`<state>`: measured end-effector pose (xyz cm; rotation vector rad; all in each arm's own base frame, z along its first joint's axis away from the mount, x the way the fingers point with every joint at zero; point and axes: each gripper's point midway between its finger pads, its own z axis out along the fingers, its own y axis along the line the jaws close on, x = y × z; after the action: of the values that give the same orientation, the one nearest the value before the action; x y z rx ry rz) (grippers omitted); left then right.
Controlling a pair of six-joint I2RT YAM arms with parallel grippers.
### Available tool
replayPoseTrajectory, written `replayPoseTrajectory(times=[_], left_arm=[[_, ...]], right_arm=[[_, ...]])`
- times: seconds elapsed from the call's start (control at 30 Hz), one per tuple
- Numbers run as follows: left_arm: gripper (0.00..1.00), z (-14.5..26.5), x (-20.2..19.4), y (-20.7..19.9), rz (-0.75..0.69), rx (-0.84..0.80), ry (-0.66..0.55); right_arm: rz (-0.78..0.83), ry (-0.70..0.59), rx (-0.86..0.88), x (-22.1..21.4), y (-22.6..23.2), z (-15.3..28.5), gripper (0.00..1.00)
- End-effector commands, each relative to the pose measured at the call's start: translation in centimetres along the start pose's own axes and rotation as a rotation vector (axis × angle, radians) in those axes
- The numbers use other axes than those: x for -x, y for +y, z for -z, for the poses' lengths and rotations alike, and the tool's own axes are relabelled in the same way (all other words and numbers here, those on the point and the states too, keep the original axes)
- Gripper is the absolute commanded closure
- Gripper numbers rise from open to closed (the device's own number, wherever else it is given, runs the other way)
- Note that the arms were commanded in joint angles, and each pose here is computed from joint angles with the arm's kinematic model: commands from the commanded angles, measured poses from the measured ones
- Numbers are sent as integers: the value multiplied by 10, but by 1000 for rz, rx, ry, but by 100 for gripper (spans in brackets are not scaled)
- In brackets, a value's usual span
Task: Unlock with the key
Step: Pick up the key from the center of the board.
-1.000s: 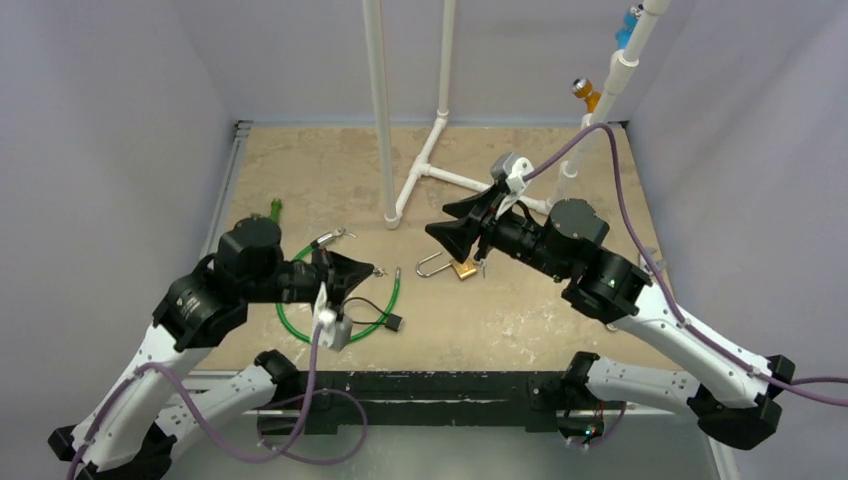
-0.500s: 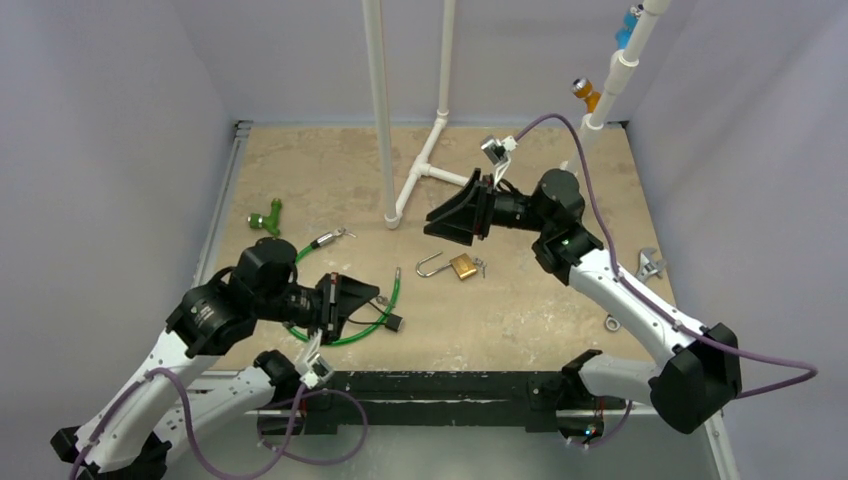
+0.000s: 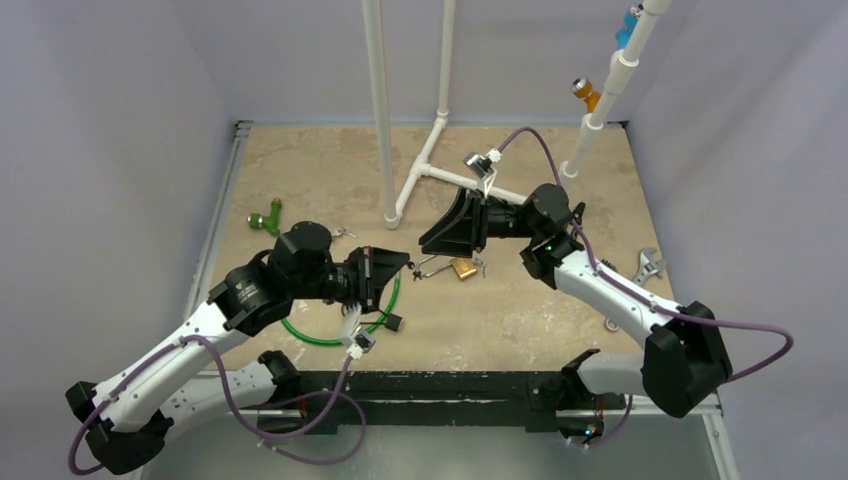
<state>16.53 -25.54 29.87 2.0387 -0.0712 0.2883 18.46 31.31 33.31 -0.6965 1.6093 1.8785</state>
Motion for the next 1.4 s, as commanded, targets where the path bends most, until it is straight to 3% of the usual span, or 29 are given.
replayPoseTrajectory(times=[0.0,0.27,0.63,0.93,1.13,1.37], left_arm=[[100,9,-13,55,-713,68,146],[100,14,-21,68,-738,106,210],[100,17,-16,71,-751,138,208],[100,17,-19,71,-749,133,225],[100,17,-21,72,-750,135,234],[100,17,-19,71,-751,136,229]], right_arm=[[32,20,78,7,20,-4,49],[1,33,84,3,16,-5,54],[-61,-6,253,10,36,-5,75],[-111,-12,273,9,34,-5,79],[-150,10,264,5,27,-11,86],[-156,26,236,5,26,-17,84]])
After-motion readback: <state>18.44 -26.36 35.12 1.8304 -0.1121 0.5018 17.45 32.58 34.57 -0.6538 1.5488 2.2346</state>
